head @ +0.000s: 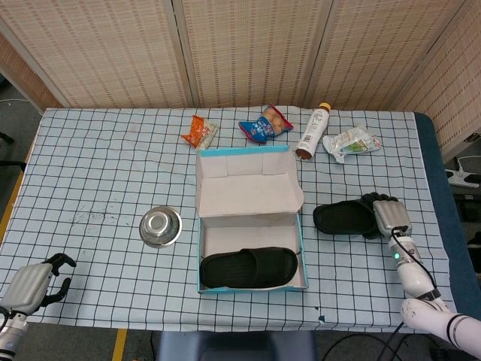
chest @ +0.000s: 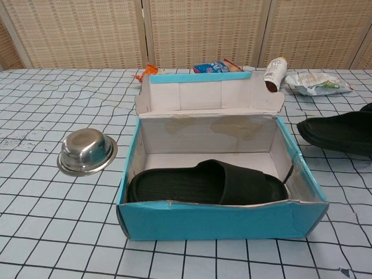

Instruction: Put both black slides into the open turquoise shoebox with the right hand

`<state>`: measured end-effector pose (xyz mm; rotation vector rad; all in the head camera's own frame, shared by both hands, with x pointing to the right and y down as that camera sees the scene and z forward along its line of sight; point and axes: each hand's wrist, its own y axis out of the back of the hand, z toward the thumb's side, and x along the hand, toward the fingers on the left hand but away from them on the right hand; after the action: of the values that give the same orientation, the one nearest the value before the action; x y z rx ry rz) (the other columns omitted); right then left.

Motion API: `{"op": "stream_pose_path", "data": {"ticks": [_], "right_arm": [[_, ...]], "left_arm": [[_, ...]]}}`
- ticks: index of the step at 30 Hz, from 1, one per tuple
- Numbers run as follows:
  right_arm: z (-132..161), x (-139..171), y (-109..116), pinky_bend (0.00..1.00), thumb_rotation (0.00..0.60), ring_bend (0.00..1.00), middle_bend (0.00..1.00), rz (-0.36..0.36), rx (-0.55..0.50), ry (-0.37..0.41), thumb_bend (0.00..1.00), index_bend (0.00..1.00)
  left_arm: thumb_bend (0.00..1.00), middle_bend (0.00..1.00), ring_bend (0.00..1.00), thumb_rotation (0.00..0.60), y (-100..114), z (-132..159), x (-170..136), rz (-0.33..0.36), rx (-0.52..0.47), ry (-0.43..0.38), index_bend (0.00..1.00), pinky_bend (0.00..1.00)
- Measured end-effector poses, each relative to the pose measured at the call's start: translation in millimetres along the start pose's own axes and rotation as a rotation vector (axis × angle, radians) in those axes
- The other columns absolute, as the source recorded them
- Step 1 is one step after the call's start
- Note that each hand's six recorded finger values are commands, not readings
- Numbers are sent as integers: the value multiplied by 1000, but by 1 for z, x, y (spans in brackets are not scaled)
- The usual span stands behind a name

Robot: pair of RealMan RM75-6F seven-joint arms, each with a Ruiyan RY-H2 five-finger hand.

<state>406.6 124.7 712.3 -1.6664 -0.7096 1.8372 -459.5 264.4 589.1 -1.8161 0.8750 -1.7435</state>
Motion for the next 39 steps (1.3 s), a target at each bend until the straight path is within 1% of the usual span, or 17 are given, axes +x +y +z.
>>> {"op": "stream_pose_path", "data": {"ticks": [3, 6, 9, 12, 13, 15, 18, 19, 20, 22, 25, 30, 35, 39], "right_arm": [[3, 15, 11, 256, 600, 209, 488, -29, 10, 9, 0, 584], [6, 32, 22, 256, 600, 209, 494, -57, 46, 7, 0, 589], [10, 51, 39, 272, 600, 224, 507, -127, 100, -11, 0, 606], [19, 74, 58, 289, 600, 239, 517, -228, 131, -18, 0, 622], [24, 84, 65, 290, 600, 240, 517, -273, 136, -9, 0, 622], [35, 97, 73, 313, 600, 255, 517, -331, 143, 26, 0, 622], [59, 116, 82, 338, 600, 271, 517, -422, 147, 118, 0, 622], [72, 124, 86, 345, 600, 278, 517, -473, 144, 169, 0, 622], [77, 127, 86, 350, 600, 283, 517, -494, 140, 190, 0, 622], [98, 136, 86, 358, 600, 291, 517, -560, 116, 266, 0, 622], [123, 140, 76, 358, 600, 307, 517, -609, 69, 346, 0, 622], [151, 129, 58, 358, 600, 332, 518, -638, 10, 427, 5, 622], [178, 110, 43, 358, 600, 342, 517, -682, -49, 501, 65, 622], [206, 94, 28, 358, 600, 342, 517, -675, -124, 549, 68, 622]], "left_arm": [[498, 288, 437, 600, 0, 0, 0, -1, 5, -1, 373, 542], [497, 288, 436, 600, 0, 0, 0, -2, 0, 1, 374, 543], [497, 288, 436, 600, -1, 0, 0, -3, 5, 1, 374, 543], [497, 288, 437, 600, -2, 0, 0, -7, 3, 3, 373, 542], [497, 288, 436, 600, -2, 1, 0, -8, 4, 3, 374, 542], [497, 288, 436, 600, -2, 1, 0, -8, 7, 0, 374, 542], [497, 288, 437, 600, -2, 1, 0, -12, 7, 2, 373, 542], [496, 288, 437, 600, -3, 1, 0, -13, 5, 3, 373, 543], [497, 288, 437, 600, -2, 1, 0, -13, 3, 2, 374, 543], [497, 288, 436, 600, -2, 1, 0, -12, 4, 0, 374, 543], [497, 288, 437, 600, -1, 0, 0, -10, -2, 3, 375, 543], [497, 288, 436, 600, -1, -1, 0, -10, -5, 1, 375, 543], [497, 288, 437, 600, -1, -1, 0, -16, -11, 2, 374, 544], [497, 288, 437, 600, -1, -2, 1, -16, -14, 3, 375, 543]]}}
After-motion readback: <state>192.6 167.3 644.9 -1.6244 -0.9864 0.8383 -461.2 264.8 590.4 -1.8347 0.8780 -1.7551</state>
